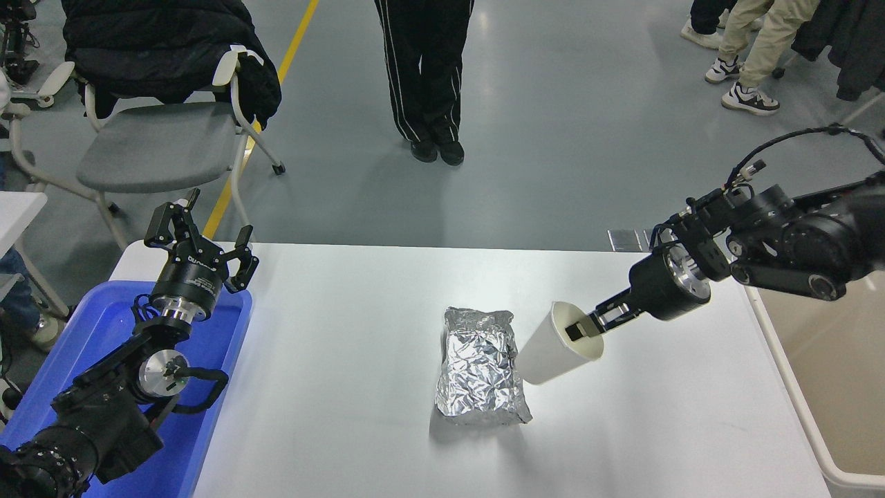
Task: Dispose of the paper cup in the dustbin
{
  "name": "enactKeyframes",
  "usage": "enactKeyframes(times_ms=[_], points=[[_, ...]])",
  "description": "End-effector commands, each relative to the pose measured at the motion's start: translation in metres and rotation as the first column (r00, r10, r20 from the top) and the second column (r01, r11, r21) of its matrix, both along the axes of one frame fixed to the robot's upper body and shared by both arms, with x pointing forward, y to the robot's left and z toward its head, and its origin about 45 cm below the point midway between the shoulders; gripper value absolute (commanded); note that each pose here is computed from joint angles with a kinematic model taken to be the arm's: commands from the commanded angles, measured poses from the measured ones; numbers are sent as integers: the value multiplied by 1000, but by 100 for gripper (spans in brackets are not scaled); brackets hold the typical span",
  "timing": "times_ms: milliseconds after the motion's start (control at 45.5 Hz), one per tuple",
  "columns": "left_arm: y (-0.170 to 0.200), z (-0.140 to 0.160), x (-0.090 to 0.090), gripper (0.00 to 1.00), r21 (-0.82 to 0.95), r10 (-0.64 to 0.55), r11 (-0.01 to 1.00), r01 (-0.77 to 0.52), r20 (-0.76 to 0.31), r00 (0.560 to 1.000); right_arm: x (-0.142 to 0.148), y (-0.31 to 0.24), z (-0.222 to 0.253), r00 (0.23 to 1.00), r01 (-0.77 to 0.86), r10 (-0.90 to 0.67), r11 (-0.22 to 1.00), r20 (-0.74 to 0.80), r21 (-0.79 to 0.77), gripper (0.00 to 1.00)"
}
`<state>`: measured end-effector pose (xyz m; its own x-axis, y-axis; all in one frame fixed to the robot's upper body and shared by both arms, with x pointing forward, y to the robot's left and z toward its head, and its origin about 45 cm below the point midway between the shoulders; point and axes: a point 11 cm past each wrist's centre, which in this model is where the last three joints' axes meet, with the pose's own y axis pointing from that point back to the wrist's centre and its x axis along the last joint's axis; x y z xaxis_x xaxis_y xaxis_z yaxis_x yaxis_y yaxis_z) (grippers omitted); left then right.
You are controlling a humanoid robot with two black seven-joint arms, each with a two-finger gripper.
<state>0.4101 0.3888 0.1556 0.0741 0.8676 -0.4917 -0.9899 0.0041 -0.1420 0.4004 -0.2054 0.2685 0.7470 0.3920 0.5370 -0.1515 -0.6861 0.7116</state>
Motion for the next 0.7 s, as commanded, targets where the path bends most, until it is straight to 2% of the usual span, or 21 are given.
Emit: enactKeyframes(times_ms=[0,286,440,527,549,681], points=[[0,0,0,100,0,0,1000,0,1,1000,16,29,53,998,55,-63,968,28,245,0],[0,0,0,100,0,0,1000,0,1,1000,32,37,94,987,125,-158,881,33,455,0],[0,0,0,100,0,0,1000,0,-1,1000,55,19,100,960,213,-275,828,45,520,0],[0,0,0,100,0,0,1000,0,1,1000,77,-16,97,913,306,-401,786,67,538,0],[0,0,0,100,0,0,1000,0,1,1000,90,-34,95,878,359,-474,752,75,553,0],[0,0,0,100,0,0,1000,0,1,1000,117,-75,91,769,460,-629,666,111,588,0]])
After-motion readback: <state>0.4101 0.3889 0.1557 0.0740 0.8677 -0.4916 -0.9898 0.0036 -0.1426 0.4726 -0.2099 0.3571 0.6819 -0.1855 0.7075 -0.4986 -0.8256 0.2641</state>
